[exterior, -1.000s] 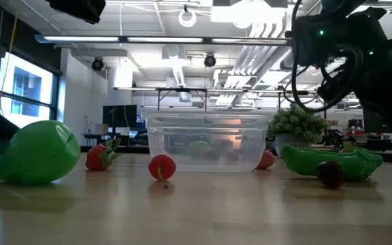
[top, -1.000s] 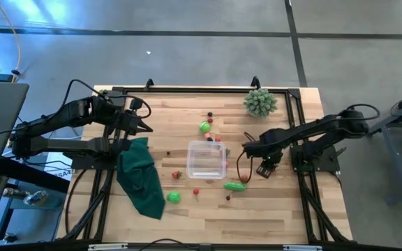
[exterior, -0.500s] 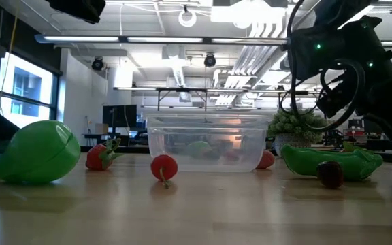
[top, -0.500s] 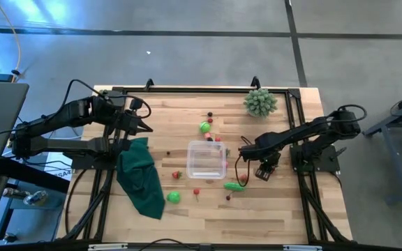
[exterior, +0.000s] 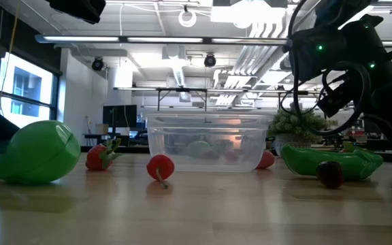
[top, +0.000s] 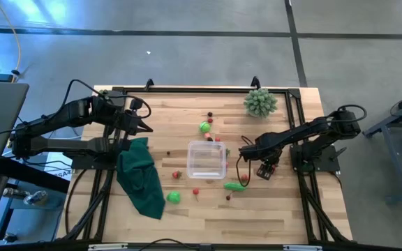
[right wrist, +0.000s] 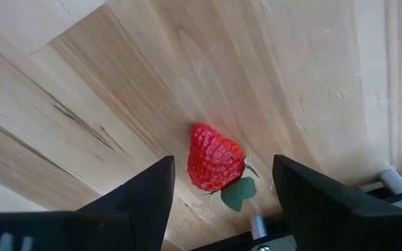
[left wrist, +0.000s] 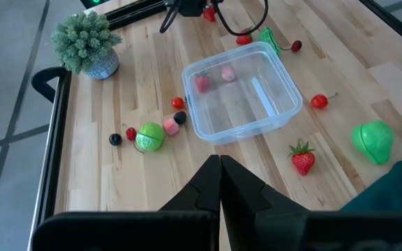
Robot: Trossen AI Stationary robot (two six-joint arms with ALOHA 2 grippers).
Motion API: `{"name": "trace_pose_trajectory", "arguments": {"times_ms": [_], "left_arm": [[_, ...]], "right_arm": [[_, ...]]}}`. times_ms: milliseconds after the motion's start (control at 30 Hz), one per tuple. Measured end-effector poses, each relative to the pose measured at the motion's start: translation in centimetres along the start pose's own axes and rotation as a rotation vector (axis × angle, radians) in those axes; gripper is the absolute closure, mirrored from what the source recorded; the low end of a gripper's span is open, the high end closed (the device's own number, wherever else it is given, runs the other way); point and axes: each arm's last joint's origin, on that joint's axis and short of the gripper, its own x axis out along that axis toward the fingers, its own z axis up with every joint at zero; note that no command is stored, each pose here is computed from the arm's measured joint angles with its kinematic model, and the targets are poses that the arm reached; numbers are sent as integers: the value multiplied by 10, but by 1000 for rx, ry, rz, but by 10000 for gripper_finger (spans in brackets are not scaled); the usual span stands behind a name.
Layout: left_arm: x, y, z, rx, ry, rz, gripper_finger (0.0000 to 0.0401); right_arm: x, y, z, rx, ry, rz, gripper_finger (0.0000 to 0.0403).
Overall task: Pick and placing Produce into tupperware
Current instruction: Put the red strawberry into the transparent bin
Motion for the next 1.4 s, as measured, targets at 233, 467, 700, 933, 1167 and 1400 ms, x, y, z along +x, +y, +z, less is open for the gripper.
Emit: {"name": "trace_pose_trajectory", "arguments": {"times_ms": [233, 467, 700, 933, 1167, 1400], "left_arm": [[0, 0, 0, 0, 0, 0, 400], [0, 0, 0, 0, 0, 0, 400], [0, 0, 0, 0, 0, 0, 400], [0, 0, 0, 1, 0, 0, 400], [0, 0, 0, 0, 0, 0, 400], [0, 0, 0, 0, 0, 1, 400]], "right_arm": [[1, 6, -5, -40, 12, -7, 169], [8, 11, -3, -65, 35, -40, 169], [17, 14, 1, -81, 82, -25, 169], [19, 16, 4, -85, 81, 5, 171], [19, 18, 5, -80, 71, 20, 199], [19, 18, 6, -62, 67, 23, 231]]}}
